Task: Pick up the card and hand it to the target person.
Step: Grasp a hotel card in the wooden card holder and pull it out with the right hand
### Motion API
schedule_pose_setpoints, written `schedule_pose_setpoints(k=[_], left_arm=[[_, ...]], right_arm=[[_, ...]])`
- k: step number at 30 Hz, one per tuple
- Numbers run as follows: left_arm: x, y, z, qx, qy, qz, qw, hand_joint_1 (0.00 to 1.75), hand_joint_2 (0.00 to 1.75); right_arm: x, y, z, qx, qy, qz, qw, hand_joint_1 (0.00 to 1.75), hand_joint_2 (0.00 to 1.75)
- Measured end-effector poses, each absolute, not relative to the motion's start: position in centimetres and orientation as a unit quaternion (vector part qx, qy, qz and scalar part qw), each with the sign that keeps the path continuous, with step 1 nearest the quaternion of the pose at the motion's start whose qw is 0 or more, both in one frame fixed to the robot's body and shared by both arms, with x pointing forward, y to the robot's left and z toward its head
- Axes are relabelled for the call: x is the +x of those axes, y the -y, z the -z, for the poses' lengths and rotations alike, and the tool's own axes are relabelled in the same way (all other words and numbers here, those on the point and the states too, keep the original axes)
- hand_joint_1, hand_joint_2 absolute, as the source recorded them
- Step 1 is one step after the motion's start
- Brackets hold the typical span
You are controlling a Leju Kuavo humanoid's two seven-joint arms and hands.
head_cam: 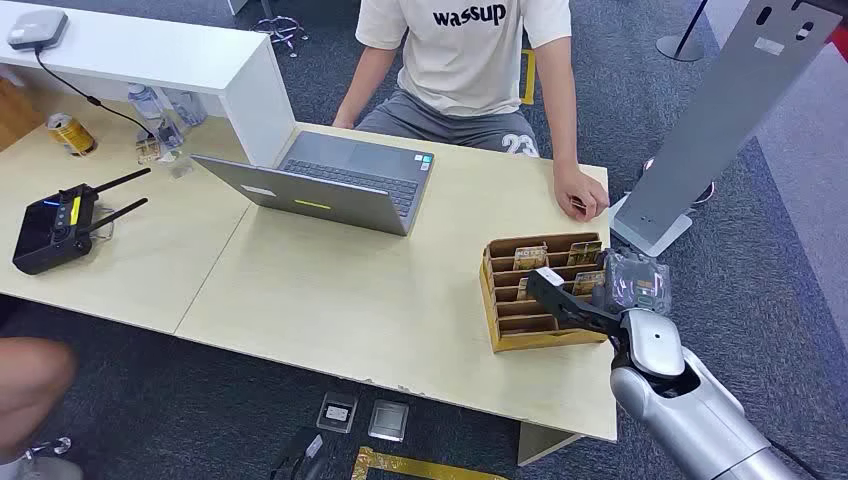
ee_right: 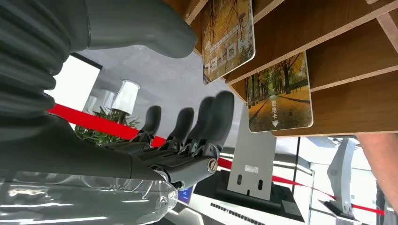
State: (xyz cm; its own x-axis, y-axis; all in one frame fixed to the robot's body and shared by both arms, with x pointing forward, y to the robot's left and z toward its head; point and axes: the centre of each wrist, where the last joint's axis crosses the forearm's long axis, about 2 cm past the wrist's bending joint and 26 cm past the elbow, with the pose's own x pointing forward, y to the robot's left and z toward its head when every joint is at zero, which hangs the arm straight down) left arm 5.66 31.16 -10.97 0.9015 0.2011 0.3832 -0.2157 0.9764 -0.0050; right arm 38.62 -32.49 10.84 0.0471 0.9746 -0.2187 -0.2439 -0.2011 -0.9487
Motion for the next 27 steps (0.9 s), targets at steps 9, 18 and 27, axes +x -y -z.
schedule_pose_setpoints(k=[9, 18, 27], left_arm=[[5.67, -31.16, 10.97, 0.019, 0.194, -0.107, 0.975, 0.00, 0.00], [5.66, -31.26, 10.97, 0.020, 0.195, -0.108, 0.975, 0.00, 0.00], [5.66, -31.27, 10.97, 0.020, 0.195, -0.108, 0.975, 0.00, 0.00]], right_arm=[[38.59, 32.41, -10.64, -0.496, 0.367, -0.586, 0.526, 0.96, 1.75], [38.46, 32.30, -10.19, -0.489, 0.366, -0.585, 0.533, 0.94, 1.75], [38.41, 32.51, -9.93, -0.487, 0.361, -0.584, 0.540, 1.42, 1.75]])
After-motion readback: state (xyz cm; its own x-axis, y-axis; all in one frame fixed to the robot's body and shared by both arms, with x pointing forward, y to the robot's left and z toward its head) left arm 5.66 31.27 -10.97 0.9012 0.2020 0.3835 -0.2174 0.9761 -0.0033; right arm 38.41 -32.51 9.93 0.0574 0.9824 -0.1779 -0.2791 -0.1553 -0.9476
